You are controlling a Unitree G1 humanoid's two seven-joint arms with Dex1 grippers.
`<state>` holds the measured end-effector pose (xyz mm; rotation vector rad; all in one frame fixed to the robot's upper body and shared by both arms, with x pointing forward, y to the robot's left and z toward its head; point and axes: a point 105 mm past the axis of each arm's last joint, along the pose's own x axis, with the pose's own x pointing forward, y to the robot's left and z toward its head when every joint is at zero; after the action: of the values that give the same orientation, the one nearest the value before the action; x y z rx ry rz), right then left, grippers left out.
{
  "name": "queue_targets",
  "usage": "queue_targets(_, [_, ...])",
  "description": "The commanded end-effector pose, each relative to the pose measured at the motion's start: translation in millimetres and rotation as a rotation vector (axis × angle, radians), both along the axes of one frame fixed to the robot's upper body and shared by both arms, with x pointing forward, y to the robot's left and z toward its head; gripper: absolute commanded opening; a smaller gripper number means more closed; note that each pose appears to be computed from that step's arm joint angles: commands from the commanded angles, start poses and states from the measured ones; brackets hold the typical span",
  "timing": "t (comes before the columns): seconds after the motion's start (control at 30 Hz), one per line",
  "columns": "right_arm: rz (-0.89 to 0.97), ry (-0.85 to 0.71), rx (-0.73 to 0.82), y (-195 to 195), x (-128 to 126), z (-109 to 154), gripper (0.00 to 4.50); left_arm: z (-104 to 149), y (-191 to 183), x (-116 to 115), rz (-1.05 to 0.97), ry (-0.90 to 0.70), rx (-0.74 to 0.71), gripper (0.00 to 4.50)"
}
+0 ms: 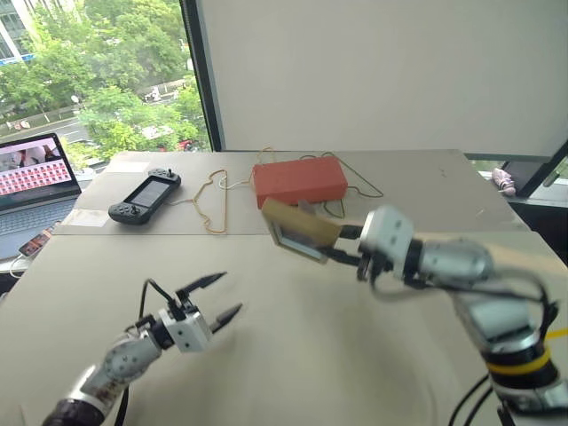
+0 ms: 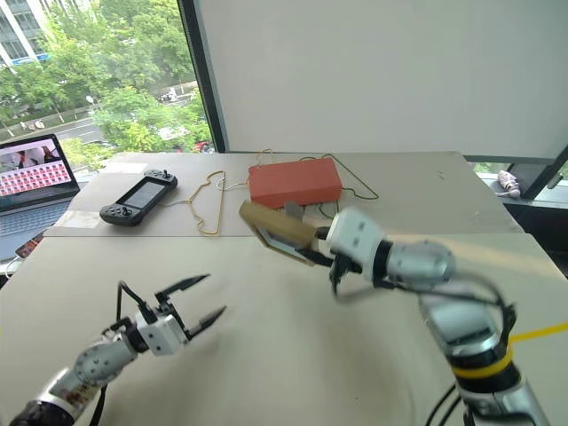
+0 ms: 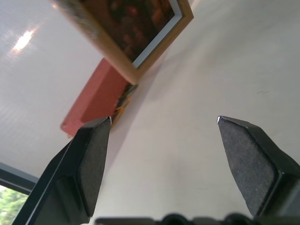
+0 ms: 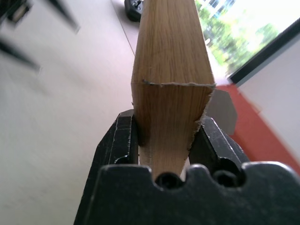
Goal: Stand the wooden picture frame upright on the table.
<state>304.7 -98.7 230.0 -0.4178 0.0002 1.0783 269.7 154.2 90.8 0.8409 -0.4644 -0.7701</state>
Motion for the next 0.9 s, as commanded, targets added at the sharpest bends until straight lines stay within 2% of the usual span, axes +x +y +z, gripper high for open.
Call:
queue_targets(0.03, [0.095, 0.278, 0.064, 6, -13, 5, 1.2, 17, -7, 1, -0.01, -0.049, -0.012, 3.9])
queue_targets(0.13, [0.067, 0.39, 0.061, 4, -5, -5, 1.2, 20, -8, 1, -0.012, -0.057, -0.014, 3.9])
queue_targets(0.37, [0.011, 0.491, 0.046, 0, 7, -35, 1.2, 25, -9, -3, -0.022, -0.068, -0.017, 3.9])
queue_targets(0.6, [-0.027, 0.578, 0.099, -4, 14, -47, 1.2, 26, -9, -3, -0.023, -0.07, -0.015, 3.9])
queue_targets(0.67, [-0.049, 0.585, 0.103, -7, 16, -50, 2.2, 26, -10, -3, -0.024, -0.071, -0.015, 3.93])
queue_targets(0.73, [-0.05, 0.585, 0.105, -8, 16, -50, 2.68, 27, -10, -3, -0.025, -0.074, -0.016, 3.93])
queue_targets(0.8, [-0.051, 0.577, 0.13, -10, 16, -43, 3.42, 27, -10, -2, -0.025, -0.075, -0.017, 3.93])
queue_targets(0.9, [-0.056, 0.566, 0.147, -14, 15, -37, 3.42, 27, -10, -2, -0.026, -0.076, -0.017, 3.93])
